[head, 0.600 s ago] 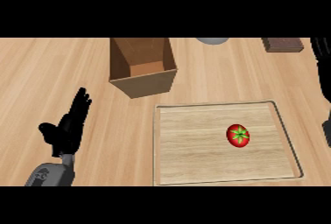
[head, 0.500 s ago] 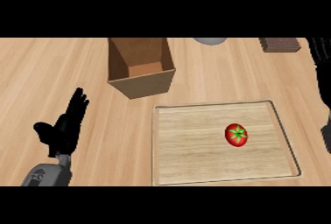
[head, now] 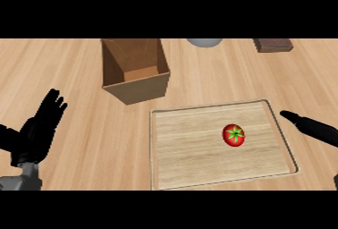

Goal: Pick the tomato from the tray and place it in the cardboard box

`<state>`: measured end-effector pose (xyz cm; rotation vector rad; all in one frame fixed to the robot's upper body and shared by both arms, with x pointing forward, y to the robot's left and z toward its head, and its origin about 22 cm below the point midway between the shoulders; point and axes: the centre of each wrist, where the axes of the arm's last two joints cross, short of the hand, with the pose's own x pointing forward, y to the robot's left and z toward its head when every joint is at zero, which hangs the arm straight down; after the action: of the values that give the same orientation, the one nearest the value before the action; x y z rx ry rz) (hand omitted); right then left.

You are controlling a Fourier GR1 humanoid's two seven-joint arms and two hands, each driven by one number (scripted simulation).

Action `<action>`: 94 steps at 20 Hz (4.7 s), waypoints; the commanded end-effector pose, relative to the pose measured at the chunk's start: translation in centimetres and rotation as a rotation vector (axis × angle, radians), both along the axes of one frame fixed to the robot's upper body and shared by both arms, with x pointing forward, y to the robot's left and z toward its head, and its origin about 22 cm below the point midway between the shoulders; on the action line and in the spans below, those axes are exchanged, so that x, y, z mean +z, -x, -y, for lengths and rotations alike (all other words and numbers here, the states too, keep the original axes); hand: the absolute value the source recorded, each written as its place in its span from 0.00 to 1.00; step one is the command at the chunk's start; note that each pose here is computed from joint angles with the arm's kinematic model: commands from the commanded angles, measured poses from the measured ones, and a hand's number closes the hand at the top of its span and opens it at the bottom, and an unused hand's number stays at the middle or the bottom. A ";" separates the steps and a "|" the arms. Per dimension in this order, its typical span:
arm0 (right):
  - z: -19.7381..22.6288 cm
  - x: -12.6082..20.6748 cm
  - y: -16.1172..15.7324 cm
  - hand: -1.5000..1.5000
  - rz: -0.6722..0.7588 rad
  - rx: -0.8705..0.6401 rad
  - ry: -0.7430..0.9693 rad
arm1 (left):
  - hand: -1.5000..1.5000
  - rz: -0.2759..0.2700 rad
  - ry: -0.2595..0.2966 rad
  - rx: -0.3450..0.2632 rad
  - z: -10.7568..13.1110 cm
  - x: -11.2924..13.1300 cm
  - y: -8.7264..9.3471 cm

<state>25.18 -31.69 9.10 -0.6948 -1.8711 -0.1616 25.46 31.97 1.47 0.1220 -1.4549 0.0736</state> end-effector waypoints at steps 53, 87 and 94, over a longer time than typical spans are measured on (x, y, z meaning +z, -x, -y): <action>-14.5 5.7 1.3 0.00 -1.120 0.102 0.619 | 0.50 -0.017 0.025 -0.037 0.6 4.7 1.2; -16.7 -1.0 -2.8 0.00 -1.339 0.104 0.633 | 0.50 -0.034 0.041 -0.056 0.1 3.1 0.2; -14.5 -4.1 -3.1 0.00 -1.354 0.092 0.636 | 0.50 -0.002 0.042 -0.062 0.2 2.6 0.8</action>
<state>27.94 -18.07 6.19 -0.7872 -0.6884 0.8305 24.07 31.74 5.11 0.0502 -1.4432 0.0461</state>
